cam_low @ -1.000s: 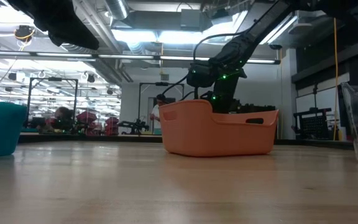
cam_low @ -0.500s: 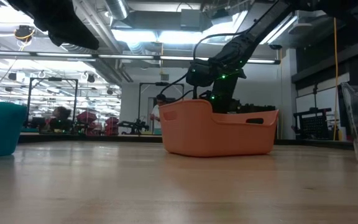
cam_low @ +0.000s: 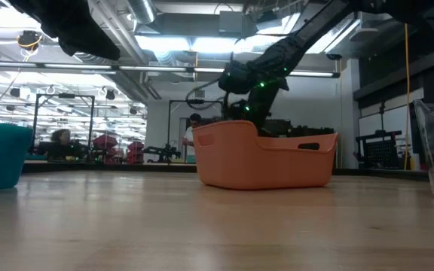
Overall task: Sort silverware by color (type)
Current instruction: Put the pink fork into the orange bin
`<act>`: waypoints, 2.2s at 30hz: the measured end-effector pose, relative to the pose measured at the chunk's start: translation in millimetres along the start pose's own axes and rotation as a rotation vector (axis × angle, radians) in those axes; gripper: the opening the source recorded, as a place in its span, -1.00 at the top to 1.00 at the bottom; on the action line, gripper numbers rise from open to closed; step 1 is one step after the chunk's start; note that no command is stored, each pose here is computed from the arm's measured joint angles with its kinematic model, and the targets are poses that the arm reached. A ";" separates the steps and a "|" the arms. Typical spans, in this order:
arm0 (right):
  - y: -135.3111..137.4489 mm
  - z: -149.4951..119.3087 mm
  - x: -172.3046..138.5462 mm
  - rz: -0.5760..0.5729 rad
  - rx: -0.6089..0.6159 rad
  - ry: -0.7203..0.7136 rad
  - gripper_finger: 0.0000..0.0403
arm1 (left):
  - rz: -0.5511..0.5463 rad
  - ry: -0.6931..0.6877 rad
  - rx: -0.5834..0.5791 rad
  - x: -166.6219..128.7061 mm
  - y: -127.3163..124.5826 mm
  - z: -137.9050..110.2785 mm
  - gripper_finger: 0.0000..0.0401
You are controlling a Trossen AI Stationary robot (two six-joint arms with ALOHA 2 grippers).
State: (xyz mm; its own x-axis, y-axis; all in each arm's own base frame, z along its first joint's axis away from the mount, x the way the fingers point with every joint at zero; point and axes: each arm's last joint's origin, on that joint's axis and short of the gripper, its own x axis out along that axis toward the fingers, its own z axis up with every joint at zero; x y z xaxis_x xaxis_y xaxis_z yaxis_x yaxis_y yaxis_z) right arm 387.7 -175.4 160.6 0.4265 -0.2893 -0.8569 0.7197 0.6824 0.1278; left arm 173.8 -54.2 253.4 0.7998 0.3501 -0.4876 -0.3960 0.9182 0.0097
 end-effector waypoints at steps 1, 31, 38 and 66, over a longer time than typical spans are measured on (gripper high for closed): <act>2.0 4.7 -2.7 0.016 -0.010 -0.012 0.98 | 0.000 0.000 0.000 0.0 0.0 0.0 0.65; 119.2 95.7 -213.2 0.450 -0.492 -0.394 0.99 | -0.003 0.002 0.001 0.0 -0.1 -0.1 0.65; 141.9 64.0 -241.6 0.483 -0.597 -0.292 0.99 | -0.050 -0.006 -0.010 -6.6 2.4 2.0 0.65; 173.6 -42.2 -223.2 0.244 -0.965 0.273 0.99 | -0.280 -0.334 0.039 -68.7 70.8 -31.8 0.65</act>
State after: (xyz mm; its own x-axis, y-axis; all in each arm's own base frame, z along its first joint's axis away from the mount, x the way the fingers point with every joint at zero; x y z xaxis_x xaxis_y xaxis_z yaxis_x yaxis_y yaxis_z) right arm 394.4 36.0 353.0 0.2761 0.0092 -0.9611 -0.1673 0.9851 -0.0386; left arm 76.5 -19.2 259.8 0.9784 0.1212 -0.1673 -0.1306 0.9904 -0.0463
